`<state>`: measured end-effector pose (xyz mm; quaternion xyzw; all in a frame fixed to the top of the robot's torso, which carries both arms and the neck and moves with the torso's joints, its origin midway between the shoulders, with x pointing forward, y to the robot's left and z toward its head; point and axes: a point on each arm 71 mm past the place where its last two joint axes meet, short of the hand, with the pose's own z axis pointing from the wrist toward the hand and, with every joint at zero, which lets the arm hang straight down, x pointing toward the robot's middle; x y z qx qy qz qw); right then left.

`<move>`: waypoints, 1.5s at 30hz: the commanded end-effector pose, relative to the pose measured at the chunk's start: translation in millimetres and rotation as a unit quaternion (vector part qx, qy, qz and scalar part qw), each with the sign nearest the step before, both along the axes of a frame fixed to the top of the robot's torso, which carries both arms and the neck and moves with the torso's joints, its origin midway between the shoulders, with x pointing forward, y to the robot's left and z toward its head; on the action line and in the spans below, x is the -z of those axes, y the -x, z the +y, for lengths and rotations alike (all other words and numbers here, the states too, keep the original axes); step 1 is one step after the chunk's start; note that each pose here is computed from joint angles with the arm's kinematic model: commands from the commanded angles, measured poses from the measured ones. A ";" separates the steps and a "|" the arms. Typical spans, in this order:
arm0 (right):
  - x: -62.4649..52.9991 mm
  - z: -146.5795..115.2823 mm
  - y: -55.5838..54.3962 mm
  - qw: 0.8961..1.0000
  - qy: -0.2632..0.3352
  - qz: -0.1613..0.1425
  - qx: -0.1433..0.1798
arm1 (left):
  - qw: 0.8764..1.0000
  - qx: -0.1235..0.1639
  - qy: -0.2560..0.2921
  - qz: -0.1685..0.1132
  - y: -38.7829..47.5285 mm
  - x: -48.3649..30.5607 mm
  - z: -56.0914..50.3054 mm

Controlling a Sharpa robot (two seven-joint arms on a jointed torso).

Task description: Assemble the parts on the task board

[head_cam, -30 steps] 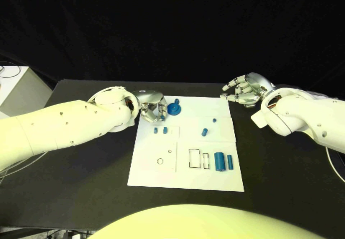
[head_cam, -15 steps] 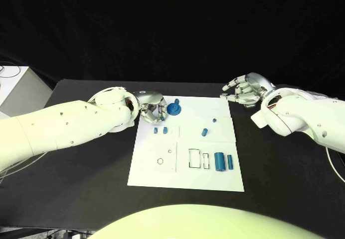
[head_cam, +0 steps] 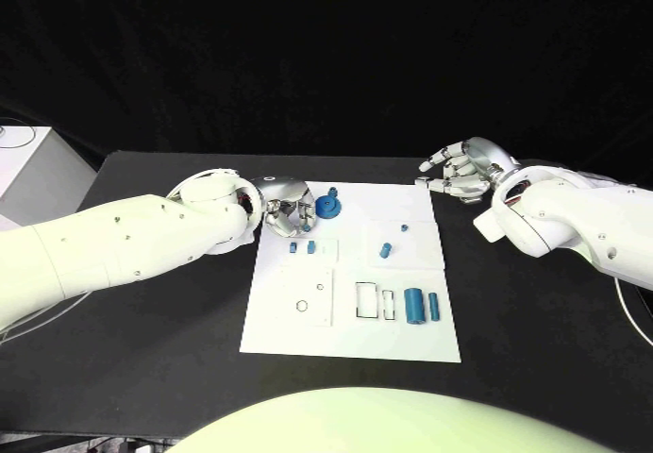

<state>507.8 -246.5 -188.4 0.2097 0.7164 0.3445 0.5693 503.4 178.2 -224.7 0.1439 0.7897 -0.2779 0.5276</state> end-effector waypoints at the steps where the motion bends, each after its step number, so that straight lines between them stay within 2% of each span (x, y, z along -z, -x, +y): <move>1: 0.2 1.4 0.6 1.000 0.001 0.000 -0.009 | 1.000 0.006 -0.001 0.010 1.9 4.0 -1.6; 21: 0.2 1.0 0.6 1.000 0.001 0.001 -0.008 | 1.000 -0.008 -0.001 -0.006 -0.8 2.8 1.4; 45: 0.5 1.4 0.5 1.000 0.001 0.002 -0.009 | 1.000 -0.004 -0.008 0.011 -1.3 5.6 -2.2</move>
